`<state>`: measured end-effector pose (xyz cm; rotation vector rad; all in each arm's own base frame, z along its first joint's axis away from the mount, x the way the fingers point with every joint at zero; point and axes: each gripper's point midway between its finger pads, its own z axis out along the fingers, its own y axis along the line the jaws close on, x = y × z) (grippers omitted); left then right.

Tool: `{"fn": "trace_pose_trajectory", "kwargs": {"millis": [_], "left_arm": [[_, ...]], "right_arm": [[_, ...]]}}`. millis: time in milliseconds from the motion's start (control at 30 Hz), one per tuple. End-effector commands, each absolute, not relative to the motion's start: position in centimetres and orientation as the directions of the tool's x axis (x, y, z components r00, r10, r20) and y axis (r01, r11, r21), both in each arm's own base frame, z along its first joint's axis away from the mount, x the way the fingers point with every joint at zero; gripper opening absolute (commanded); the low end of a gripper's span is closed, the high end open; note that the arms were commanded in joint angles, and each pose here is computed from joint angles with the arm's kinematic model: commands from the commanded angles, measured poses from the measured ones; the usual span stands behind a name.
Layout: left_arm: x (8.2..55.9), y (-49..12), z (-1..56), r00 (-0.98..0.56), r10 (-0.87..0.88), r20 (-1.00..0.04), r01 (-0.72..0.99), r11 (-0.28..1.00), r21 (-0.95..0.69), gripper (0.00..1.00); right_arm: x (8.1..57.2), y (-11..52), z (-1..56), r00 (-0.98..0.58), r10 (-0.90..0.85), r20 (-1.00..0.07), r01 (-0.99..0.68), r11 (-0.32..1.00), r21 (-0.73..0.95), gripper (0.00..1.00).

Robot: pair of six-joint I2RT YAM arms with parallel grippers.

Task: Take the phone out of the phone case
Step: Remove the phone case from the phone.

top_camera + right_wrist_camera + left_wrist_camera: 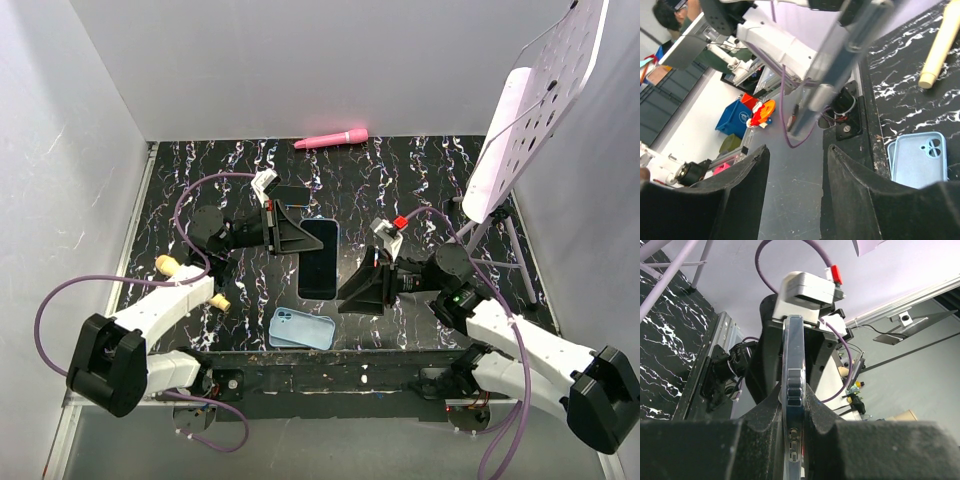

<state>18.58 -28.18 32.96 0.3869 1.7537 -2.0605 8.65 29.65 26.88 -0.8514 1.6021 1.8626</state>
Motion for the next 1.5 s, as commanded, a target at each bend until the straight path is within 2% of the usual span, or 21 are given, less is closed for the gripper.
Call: {"fn": "trace_pose_trajectory", "kwargs": {"millis": [0,233,500,600,967,1033,1133,1267,1367,1467], "left_arm": [[19.0,-28.0,34.1,-0.862,-0.166,-0.479,0.502,-0.150,-0.851,0.00],[18.6,-27.9,34.4,-0.860,-0.162,-0.485,0.507,-0.153,-0.848,0.00],[18.4,-27.8,34.0,-0.860,-0.155,-0.485,0.506,-0.147,-0.850,0.00],[18.3,-27.8,34.3,-0.862,-0.153,-0.483,0.504,-0.160,-0.849,0.00],[17.5,-27.8,34.3,-0.902,-0.146,-0.407,0.430,-0.208,-0.879,0.00],[17.1,-27.9,34.5,-0.910,-0.141,-0.390,0.413,-0.228,-0.882,0.00],[16.6,-28.1,34.9,-0.919,-0.147,-0.365,0.391,-0.246,-0.887,0.00],[16.9,-28.1,35.2,-0.921,-0.220,-0.320,0.372,-0.262,-0.890,0.00],[16.9,-28.1,35.6,-0.927,-0.241,-0.288,0.352,-0.287,-0.891,0.00],[17.0,-28.3,35.6,-0.936,-0.236,-0.260,0.325,-0.305,-0.895,0.00]], "right_arm": [[7.5,29.2,29.9,-0.578,0.044,-0.815,-0.796,-0.251,0.551,0.58],[8.1,30.0,30.4,-0.587,0.038,-0.809,-0.784,-0.276,0.556,0.55],[8.3,30.4,30.6,-0.606,0.039,-0.795,-0.763,-0.313,0.566,0.45],[8.7,30.7,30.2,-0.614,0.034,-0.788,-0.760,-0.293,0.580,0.38],[10.2,31.6,28.6,-0.541,0.067,-0.839,-0.822,-0.252,0.510,0.01],[11.8,32.2,27.8,-0.558,0.072,-0.827,-0.823,-0.173,0.540,0.01],[15.5,33.0,25.7,-0.570,0.077,-0.818,-0.817,0.055,0.574,0.01],[21.0,31.9,21.9,-0.523,0.100,-0.846,-0.763,0.388,0.517,0.01],[23.5,30.9,19.7,-0.511,0.104,-0.853,-0.697,0.531,0.482,0.01],[24.2,30.4,18.9,-0.518,0.103,-0.849,-0.659,0.585,0.473,0.01]]}}
